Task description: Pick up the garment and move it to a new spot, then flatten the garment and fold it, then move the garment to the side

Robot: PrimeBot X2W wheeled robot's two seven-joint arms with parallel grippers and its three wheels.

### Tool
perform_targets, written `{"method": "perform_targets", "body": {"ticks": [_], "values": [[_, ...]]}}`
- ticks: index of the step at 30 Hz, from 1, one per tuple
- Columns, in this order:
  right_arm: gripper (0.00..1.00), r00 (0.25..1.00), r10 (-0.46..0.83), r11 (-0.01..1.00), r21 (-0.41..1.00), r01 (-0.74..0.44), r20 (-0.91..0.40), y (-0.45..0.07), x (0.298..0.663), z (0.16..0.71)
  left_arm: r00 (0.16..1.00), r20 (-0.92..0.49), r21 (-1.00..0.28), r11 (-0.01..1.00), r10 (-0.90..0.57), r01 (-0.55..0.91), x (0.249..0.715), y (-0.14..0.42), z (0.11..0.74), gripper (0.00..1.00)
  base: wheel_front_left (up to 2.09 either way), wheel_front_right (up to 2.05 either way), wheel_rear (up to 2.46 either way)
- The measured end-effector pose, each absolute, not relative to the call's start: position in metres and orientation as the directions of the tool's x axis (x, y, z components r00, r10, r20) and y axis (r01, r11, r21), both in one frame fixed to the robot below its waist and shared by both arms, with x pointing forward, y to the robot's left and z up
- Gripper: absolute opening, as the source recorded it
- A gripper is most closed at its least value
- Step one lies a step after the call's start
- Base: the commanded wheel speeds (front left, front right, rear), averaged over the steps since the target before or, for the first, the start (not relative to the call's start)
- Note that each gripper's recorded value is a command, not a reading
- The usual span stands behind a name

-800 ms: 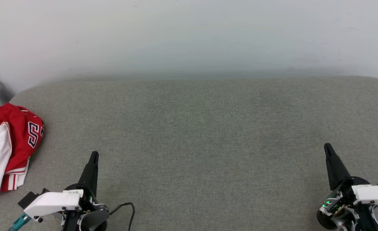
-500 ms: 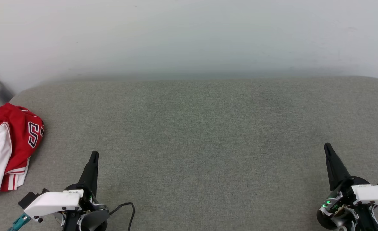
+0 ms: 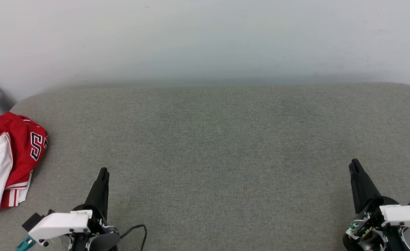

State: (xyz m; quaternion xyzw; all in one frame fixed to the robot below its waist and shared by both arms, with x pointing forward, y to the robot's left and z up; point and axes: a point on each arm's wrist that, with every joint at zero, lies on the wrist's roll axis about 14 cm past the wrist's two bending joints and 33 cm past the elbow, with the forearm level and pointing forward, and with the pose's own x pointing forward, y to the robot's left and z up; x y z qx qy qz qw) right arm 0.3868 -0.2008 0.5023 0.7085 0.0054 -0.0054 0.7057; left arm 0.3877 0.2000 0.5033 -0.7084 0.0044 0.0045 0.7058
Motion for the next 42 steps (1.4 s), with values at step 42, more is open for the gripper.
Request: {"method": "perform_targets", "body": {"ticks": [42], "values": [[1.00,0.998,-0.034,0.697,0.717,-0.007,0.043,-0.201,0.370,0.518,0.995,-0.066,-0.747,0.657,0.080,-0.102,0.377,0.190,0.507,1.00,0.00,0.00,0.00]]}}
